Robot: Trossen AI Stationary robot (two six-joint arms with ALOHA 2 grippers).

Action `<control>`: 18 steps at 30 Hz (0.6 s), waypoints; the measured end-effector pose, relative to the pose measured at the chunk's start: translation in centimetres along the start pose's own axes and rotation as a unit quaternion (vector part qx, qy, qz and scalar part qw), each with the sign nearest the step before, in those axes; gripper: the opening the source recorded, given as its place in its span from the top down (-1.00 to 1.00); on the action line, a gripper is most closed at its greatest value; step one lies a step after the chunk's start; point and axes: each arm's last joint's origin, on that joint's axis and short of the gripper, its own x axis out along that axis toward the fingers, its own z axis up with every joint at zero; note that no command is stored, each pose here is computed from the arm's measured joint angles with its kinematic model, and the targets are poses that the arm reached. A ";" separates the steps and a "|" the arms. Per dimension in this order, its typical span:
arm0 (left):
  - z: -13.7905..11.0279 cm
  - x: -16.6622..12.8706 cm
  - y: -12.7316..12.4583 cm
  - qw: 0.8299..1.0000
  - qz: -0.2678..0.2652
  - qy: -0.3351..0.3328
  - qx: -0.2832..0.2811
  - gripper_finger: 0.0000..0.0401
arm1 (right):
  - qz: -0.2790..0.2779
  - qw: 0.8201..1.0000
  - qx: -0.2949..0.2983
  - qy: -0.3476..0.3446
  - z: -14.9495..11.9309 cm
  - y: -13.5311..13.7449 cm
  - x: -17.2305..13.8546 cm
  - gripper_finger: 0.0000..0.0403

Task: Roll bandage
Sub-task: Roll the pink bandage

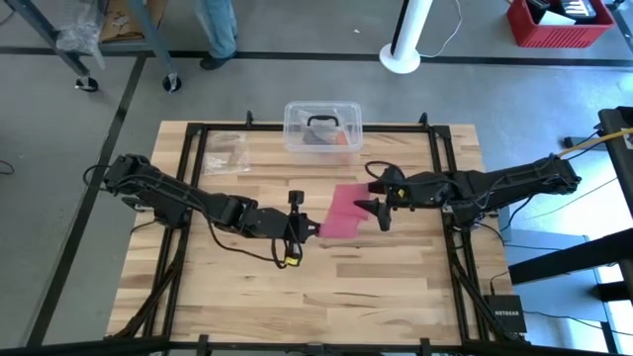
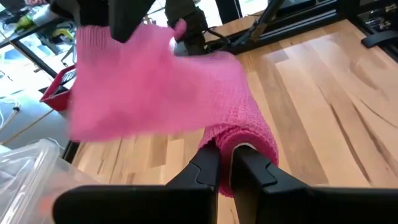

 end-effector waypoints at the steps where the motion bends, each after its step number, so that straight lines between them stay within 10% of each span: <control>1: 0.0 0.0 0.0 1.000 0.000 0.001 0.000 0.94 | 0.005 1.000 0.003 -0.008 0.2 0.1 -0.1 -0.21; 10: -0.1 0.0 -0.1 1.000 -0.001 0.003 -0.007 0.94 | -0.022 0.998 -0.002 -0.060 2.1 0.4 -1.1 -0.21; 18: -0.1 0.0 -0.1 1.000 -0.007 0.003 -0.010 0.94 | 0.096 0.984 0.117 -0.090 3.6 1.6 -1.4 -0.21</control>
